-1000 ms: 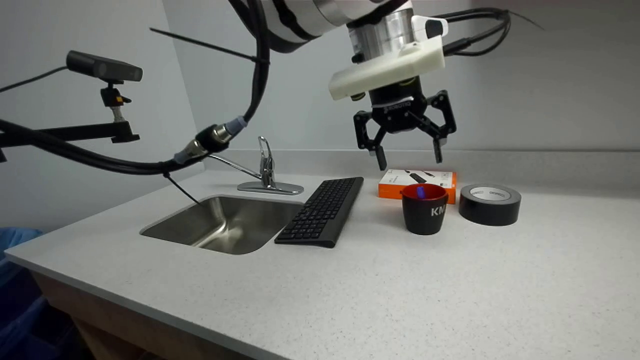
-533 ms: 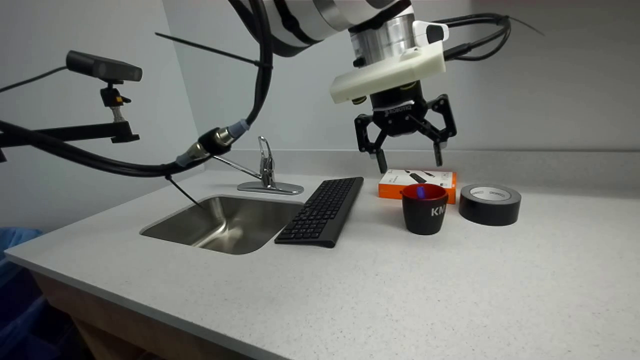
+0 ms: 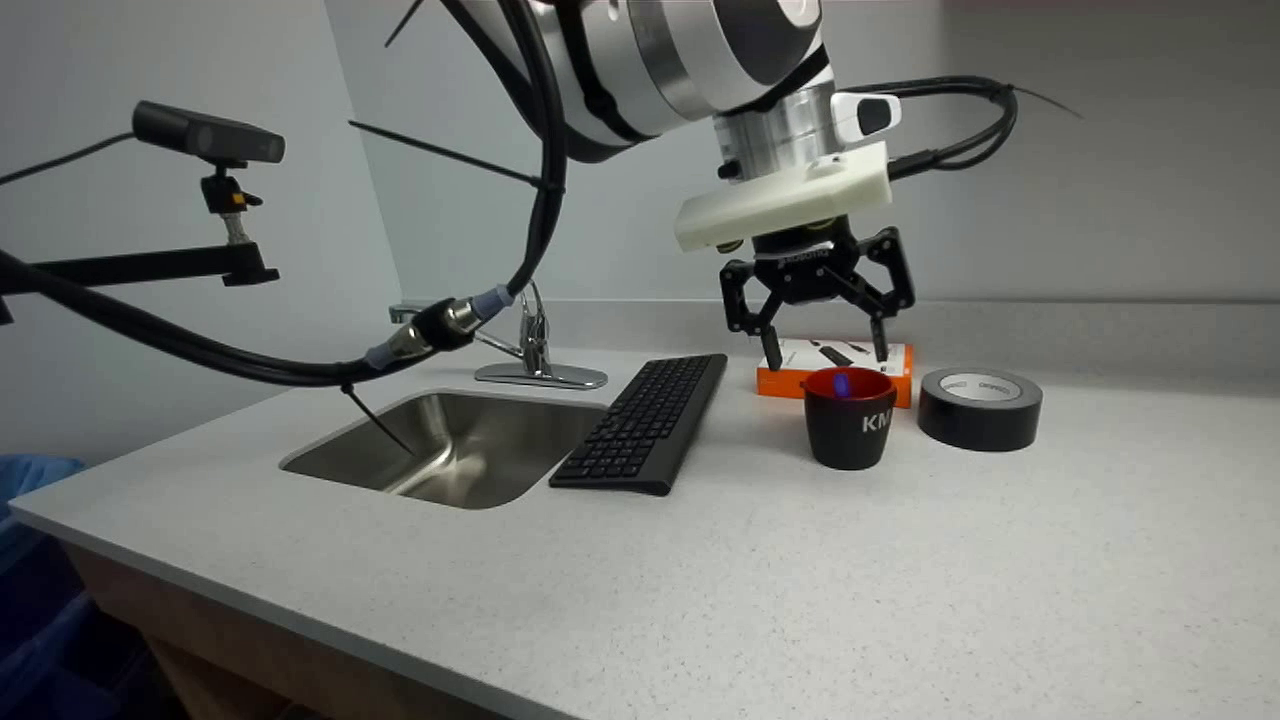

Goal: Remove the marker in the mug on the counter

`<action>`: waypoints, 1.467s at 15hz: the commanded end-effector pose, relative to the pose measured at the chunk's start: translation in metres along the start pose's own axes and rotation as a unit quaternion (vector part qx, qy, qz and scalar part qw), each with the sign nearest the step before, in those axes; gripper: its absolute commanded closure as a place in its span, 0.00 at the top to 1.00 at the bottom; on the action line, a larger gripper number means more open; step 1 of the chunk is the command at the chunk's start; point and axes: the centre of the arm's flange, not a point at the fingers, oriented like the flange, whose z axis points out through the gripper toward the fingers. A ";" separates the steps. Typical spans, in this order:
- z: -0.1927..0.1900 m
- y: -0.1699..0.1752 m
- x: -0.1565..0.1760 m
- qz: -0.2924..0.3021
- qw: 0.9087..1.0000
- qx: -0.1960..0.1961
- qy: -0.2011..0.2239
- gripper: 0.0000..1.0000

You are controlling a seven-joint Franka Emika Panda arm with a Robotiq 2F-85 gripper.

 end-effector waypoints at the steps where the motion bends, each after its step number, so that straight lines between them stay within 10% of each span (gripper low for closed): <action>1: 0.022 0.002 0.013 0.018 0.999 -0.008 0.027 1.00; 8: 0.038 0.006 0.014 0.033 0.999 -0.009 0.027 1.00; 9: 0.038 0.007 0.014 0.034 0.999 -0.008 0.027 0.75; 19: 0.033 0.015 0.017 0.042 0.999 0.002 0.029 0.04; 22: 0.018 0.013 0.010 0.037 0.999 -0.002 0.038 0.02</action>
